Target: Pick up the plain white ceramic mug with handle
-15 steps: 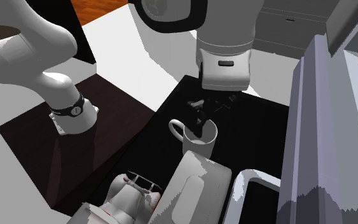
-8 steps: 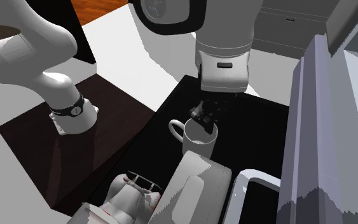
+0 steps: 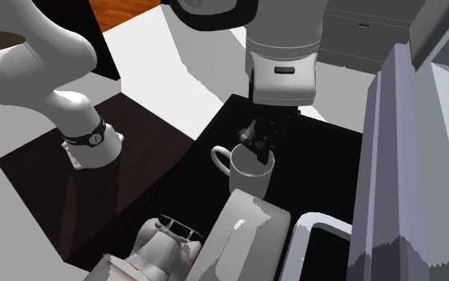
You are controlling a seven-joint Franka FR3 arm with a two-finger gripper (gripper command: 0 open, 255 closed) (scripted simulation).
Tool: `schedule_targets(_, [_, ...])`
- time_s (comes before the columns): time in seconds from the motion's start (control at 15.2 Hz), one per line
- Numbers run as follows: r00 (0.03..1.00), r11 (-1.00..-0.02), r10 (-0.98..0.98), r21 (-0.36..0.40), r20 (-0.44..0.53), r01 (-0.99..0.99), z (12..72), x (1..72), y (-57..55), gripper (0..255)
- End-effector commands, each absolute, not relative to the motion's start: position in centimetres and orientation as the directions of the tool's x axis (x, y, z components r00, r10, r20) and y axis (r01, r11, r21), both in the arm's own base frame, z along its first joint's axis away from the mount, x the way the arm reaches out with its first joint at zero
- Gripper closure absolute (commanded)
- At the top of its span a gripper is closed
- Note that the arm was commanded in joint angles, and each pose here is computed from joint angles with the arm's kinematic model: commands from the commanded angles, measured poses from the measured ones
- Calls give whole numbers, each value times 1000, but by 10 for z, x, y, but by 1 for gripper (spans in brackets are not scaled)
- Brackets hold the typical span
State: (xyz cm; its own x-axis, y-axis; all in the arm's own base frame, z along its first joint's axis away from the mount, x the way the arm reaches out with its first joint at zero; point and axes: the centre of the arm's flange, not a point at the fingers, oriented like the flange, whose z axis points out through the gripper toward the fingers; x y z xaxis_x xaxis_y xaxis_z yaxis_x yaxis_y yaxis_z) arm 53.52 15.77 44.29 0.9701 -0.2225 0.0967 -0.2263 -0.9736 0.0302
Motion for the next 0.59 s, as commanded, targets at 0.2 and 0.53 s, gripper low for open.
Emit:
schedule_targets(0.2, [970, -974, -222, 30, 97, -226, 469, 535, 158, 255])
schedule_targets(0.53, [970, -974, -222, 30, 97, -226, 496, 535, 158, 255])
